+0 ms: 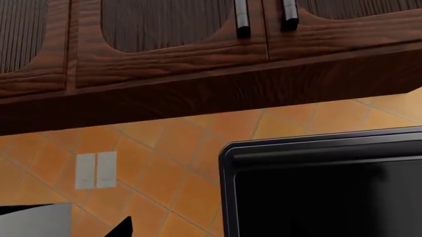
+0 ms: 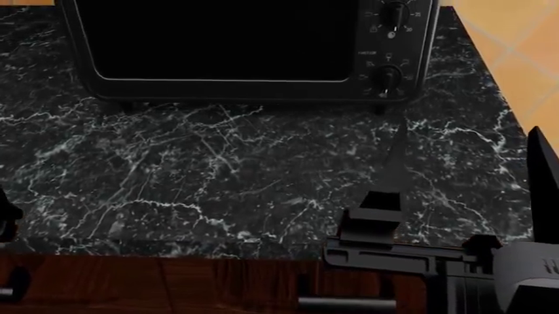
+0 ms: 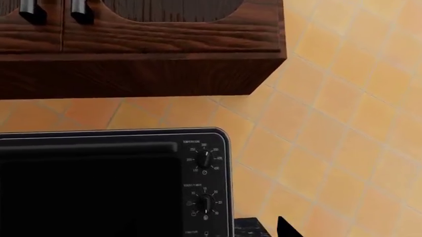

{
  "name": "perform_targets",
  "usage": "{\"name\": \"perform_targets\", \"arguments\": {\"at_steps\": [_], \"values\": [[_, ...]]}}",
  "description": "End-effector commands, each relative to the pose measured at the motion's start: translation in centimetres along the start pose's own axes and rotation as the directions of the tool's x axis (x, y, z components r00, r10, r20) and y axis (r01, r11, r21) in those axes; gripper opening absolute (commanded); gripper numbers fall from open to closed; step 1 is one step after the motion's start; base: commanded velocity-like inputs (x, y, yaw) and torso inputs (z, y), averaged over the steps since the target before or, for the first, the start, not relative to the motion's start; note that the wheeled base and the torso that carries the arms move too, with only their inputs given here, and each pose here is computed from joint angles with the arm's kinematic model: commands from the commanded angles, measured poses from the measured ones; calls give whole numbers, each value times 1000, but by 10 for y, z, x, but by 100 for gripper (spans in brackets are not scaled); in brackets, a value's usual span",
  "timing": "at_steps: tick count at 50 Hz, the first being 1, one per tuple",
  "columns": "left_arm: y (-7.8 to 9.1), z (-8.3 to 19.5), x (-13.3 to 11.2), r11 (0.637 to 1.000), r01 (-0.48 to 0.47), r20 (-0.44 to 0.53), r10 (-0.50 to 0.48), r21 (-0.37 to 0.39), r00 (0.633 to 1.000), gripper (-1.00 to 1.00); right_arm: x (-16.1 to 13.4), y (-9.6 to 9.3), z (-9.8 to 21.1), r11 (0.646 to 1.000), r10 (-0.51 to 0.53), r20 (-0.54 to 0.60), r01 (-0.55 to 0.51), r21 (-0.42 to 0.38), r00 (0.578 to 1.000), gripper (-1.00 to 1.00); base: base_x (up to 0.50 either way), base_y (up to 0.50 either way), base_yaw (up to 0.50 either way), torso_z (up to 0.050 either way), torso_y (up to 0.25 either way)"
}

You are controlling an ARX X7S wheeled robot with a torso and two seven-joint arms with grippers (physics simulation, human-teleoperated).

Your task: Decrease the toaster oven temperature.

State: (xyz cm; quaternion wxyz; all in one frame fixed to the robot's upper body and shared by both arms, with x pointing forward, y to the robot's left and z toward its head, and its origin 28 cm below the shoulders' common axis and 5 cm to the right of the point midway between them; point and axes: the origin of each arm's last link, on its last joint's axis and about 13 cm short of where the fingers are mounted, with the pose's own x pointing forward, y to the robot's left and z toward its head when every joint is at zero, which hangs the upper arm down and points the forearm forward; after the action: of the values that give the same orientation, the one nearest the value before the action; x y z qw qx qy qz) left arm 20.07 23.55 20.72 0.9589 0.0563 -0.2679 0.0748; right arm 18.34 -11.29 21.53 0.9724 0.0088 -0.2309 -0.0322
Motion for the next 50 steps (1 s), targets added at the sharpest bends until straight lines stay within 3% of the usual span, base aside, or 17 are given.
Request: {"name": "perform_targets", "arguments": {"at_steps": [1, 50], "values": [[-1, 1, 0, 1000, 0, 1, 0, 2, 1000, 100, -2, -1, 0, 1000, 3, 0, -3, 9, 1000, 100, 297, 0, 0, 0, 0], [0, 4, -1, 1000, -6, 9, 6, -6, 1000, 100, -10, -3, 3, 1000, 6, 3, -6, 0, 1000, 100, 290, 0, 0, 0, 0]]}}
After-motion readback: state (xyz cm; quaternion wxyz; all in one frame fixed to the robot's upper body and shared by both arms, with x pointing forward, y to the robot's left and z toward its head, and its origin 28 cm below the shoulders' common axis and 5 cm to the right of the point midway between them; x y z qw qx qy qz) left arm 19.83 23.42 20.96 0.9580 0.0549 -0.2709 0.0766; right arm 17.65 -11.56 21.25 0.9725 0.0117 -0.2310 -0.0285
